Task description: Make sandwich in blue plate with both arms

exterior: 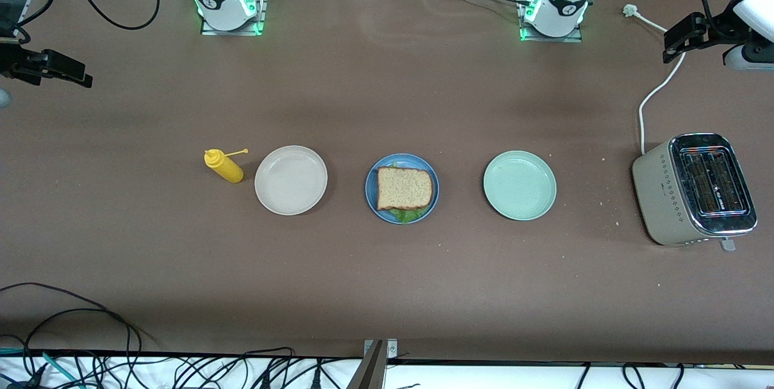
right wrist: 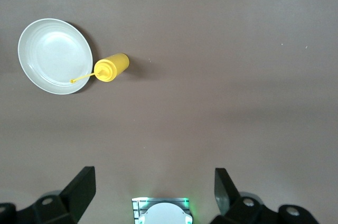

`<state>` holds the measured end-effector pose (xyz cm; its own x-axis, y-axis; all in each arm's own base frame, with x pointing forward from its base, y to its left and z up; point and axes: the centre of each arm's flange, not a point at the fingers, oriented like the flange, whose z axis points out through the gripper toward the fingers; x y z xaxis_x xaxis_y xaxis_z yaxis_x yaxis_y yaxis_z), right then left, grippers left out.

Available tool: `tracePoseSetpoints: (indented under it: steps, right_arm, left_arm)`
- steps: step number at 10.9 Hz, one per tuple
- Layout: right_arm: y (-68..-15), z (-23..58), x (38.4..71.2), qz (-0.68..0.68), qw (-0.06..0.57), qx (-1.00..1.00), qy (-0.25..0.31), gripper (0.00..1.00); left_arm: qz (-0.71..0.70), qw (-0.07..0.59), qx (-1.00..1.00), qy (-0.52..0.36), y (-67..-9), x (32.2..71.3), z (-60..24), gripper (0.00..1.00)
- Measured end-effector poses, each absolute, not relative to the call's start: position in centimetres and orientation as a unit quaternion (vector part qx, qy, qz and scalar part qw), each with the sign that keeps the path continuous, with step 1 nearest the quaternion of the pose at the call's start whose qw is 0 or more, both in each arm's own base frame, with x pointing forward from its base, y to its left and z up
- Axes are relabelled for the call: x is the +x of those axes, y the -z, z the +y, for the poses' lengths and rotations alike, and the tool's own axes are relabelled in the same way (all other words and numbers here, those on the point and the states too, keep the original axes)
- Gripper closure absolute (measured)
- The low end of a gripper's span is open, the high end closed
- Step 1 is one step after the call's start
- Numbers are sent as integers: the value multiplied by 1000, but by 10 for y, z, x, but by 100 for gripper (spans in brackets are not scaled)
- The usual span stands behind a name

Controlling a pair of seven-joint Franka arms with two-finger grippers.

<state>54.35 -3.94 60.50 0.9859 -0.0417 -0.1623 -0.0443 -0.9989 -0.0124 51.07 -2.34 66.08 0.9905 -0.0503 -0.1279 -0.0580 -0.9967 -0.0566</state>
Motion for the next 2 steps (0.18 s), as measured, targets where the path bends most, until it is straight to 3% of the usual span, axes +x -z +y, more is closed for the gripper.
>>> tracePoseSetpoints:
  steps: [2]
  right_arm:
    - [-605,-39,544,22,8,-996,-81,0]
  left_arm:
    - [28,30,-997,-63,-661,511,-25,0]
